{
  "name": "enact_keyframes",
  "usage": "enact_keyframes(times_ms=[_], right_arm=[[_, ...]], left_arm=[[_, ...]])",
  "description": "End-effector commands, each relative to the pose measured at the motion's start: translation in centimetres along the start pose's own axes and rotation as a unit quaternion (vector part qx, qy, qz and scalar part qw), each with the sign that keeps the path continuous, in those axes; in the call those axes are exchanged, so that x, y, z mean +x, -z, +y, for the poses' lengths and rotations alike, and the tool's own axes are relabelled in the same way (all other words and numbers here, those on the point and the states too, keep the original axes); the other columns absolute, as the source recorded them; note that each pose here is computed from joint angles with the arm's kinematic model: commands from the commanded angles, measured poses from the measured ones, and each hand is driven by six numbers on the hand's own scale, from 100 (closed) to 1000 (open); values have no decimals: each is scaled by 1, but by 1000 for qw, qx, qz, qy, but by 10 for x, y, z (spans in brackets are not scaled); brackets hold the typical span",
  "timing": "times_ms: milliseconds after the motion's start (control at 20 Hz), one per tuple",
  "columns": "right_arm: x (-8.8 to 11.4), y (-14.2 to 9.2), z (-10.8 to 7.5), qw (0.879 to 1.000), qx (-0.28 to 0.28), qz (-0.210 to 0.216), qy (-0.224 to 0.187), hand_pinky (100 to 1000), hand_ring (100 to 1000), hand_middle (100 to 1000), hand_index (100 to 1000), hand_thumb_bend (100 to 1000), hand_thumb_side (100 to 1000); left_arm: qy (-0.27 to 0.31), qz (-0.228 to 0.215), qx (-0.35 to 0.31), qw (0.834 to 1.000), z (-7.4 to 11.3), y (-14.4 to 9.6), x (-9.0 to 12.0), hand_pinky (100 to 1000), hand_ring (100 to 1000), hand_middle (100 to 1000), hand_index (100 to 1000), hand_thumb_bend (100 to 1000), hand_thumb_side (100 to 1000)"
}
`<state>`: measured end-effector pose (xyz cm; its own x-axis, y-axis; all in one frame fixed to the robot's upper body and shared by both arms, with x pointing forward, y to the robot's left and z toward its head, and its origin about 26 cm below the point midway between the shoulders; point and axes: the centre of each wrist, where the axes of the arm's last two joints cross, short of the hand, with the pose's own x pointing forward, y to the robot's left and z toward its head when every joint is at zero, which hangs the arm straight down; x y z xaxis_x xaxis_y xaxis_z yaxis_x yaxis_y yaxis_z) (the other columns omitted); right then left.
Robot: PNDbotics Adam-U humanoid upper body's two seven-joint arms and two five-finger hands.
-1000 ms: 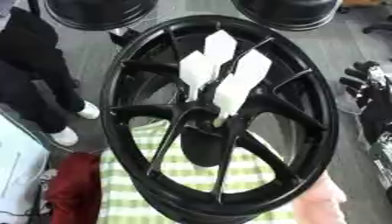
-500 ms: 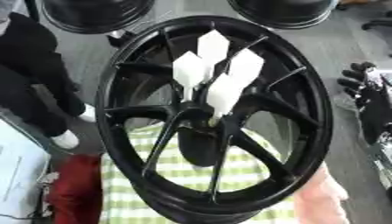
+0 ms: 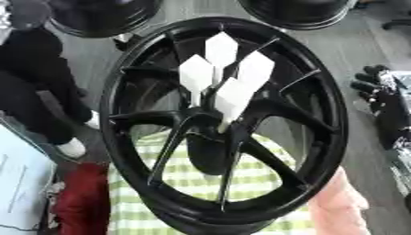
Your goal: Pull the pin out of the wheel hub.
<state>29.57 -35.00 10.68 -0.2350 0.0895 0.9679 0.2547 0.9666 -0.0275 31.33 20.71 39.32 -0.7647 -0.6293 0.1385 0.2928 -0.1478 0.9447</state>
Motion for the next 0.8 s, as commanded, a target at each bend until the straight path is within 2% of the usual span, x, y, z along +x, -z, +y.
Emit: enact_keyframes(times_ms=[50, 100, 300, 450, 800], right_arm=[[10, 3, -4, 1000, 9, -15, -16, 959, 810, 753, 819, 100, 744], [10, 3, -4, 1000, 10, -14, -16, 958, 810, 753, 819, 100, 752], [9, 3, -3, 1000, 11, -13, -16, 958, 810, 753, 819, 100, 753], [8, 3, -3, 1000, 11, -12, -15, 958, 810, 752, 819, 100, 755], [7, 3, -3, 1000, 12, -12, -16, 958, 810, 752, 819, 100, 757]], left_arm=[[10, -8, -24, 1000, 9, 13, 8, 728, 792, 798, 855, 359, 829], [13, -13, -31, 999, 11, 18, 10, 728, 792, 799, 855, 312, 818], [21, -35, -46, 998, 14, 32, 21, 724, 791, 799, 854, 321, 811], [28, -41, -52, 997, 11, 32, 28, 723, 789, 797, 854, 333, 804], [9, -7, -43, 999, -4, 30, 33, 731, 796, 806, 863, 355, 780]])
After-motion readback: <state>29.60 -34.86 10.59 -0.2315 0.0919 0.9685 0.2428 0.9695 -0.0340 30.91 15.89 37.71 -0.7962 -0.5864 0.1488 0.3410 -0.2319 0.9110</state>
